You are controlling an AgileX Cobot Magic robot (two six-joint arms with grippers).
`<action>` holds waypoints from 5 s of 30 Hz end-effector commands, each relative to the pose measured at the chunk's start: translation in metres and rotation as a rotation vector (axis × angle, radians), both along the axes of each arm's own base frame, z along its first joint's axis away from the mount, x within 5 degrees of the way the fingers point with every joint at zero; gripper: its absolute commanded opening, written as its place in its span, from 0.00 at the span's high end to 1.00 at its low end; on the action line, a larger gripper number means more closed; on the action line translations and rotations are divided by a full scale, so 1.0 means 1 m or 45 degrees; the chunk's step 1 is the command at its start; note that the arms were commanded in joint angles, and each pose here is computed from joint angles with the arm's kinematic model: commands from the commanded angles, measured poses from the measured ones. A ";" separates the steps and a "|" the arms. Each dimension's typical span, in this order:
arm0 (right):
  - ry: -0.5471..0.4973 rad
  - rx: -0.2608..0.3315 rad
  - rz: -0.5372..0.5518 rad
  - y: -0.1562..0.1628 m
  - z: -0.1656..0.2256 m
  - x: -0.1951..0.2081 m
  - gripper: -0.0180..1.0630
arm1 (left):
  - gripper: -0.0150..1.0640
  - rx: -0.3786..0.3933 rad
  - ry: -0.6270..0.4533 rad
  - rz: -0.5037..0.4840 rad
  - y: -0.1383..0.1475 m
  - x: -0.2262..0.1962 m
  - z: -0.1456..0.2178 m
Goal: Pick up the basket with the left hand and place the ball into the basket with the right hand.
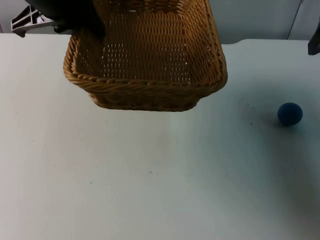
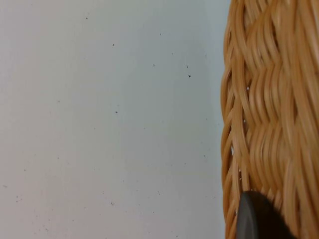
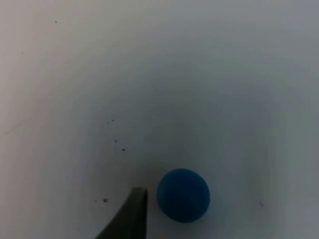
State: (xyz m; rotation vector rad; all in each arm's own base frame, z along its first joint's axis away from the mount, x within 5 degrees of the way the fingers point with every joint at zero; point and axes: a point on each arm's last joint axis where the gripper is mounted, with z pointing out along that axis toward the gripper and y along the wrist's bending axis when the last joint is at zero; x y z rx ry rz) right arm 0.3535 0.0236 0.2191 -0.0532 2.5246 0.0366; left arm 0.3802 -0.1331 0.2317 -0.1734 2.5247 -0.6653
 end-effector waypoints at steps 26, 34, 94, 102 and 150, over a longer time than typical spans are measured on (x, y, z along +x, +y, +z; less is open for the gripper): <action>0.246 0.005 0.029 0.026 -0.093 0.030 0.07 | 0.99 -0.005 -0.035 0.010 0.001 0.001 0.006; 0.285 0.000 0.029 0.028 -0.100 0.045 0.07 | 0.99 0.000 -0.036 0.008 0.001 0.001 0.006; 0.340 0.022 -0.031 0.029 -0.118 0.050 0.99 | 0.99 0.014 -0.042 -0.008 0.002 0.002 0.006; 0.237 0.041 -0.030 0.028 -0.070 0.046 0.99 | 0.99 0.014 -0.034 -0.012 0.002 0.001 0.005; -0.322 -0.053 0.865 0.214 0.098 -0.015 0.99 | 0.99 0.035 -0.052 -0.034 0.002 0.002 0.004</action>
